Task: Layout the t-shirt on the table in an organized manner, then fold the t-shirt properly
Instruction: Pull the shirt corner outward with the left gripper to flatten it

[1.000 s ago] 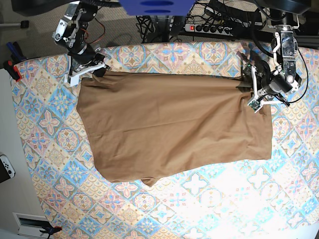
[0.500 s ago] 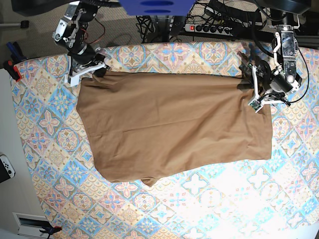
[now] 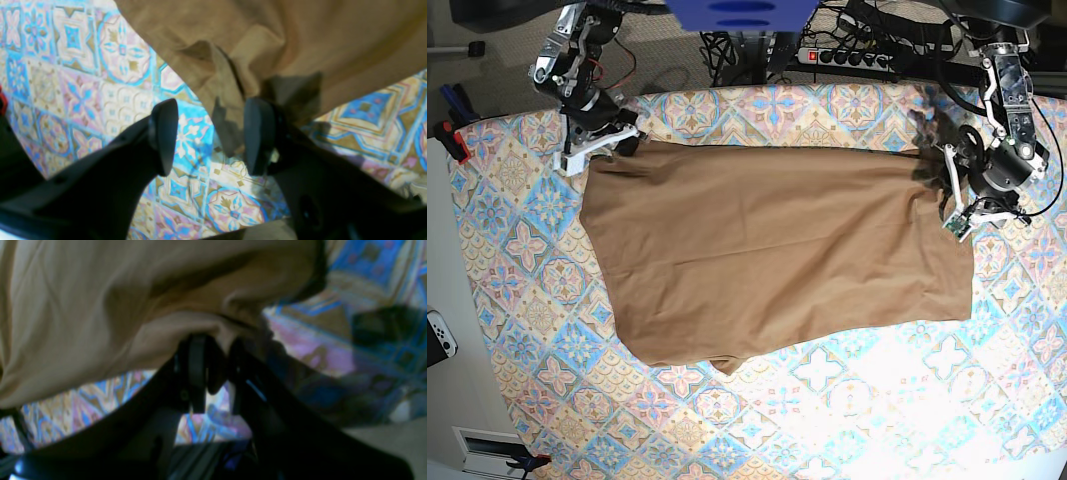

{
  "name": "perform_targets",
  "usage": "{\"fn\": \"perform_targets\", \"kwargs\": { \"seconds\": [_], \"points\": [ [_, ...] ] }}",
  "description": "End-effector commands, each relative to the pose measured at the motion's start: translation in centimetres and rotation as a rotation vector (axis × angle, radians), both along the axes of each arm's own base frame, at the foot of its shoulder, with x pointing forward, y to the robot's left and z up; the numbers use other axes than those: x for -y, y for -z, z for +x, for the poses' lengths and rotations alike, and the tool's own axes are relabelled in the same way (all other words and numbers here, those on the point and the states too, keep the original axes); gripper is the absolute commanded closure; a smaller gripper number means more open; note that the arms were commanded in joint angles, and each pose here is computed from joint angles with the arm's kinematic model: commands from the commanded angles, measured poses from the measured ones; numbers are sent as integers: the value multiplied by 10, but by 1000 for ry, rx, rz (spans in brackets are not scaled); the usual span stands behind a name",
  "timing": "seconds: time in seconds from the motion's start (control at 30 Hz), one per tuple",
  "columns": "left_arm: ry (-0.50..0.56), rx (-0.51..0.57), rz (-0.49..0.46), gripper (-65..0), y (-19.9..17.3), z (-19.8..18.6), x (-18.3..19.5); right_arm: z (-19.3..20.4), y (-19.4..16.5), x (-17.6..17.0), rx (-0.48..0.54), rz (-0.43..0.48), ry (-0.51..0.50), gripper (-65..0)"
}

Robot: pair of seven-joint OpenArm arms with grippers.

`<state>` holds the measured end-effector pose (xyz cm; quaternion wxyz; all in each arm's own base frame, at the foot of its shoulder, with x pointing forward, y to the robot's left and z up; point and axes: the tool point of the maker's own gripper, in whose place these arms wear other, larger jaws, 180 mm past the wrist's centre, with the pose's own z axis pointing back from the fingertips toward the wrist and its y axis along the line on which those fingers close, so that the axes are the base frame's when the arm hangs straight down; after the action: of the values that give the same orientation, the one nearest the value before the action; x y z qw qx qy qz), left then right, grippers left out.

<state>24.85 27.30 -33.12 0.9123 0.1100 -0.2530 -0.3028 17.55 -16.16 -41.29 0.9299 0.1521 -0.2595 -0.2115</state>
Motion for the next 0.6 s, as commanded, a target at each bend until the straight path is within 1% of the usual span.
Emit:
{"fn": "perform_targets", "kwargs": {
  "seconds": [0.0,0.1,0.17,0.23,0.3,0.43,0.57],
  "points": [
    [-26,47,28,-310,-15,5,-13,4,-6,-1,24,4,-7,-110],
    [-110,81,33,-310,-25,4,-37,4,-5,-1,20,7,-9,-110],
    [-101,70,23,-310,-21,4,-34,4,-5,-1,20,6,-9,-110],
    [-72,57,13,-310,-17,5,-24,5,-5,-2,20,8,-13,-110],
    [-39,38,-19,-310,-7,5,-4,4,-5,-2,16,10,-14,-110],
    [-50,56,-98,-310,1,11,21,4,-5,-2,16,10,-14,-109],
    [-37,33,-111,-309,8,8,29,4,-5,-2,17,8,-16,-109]
  ]
}}
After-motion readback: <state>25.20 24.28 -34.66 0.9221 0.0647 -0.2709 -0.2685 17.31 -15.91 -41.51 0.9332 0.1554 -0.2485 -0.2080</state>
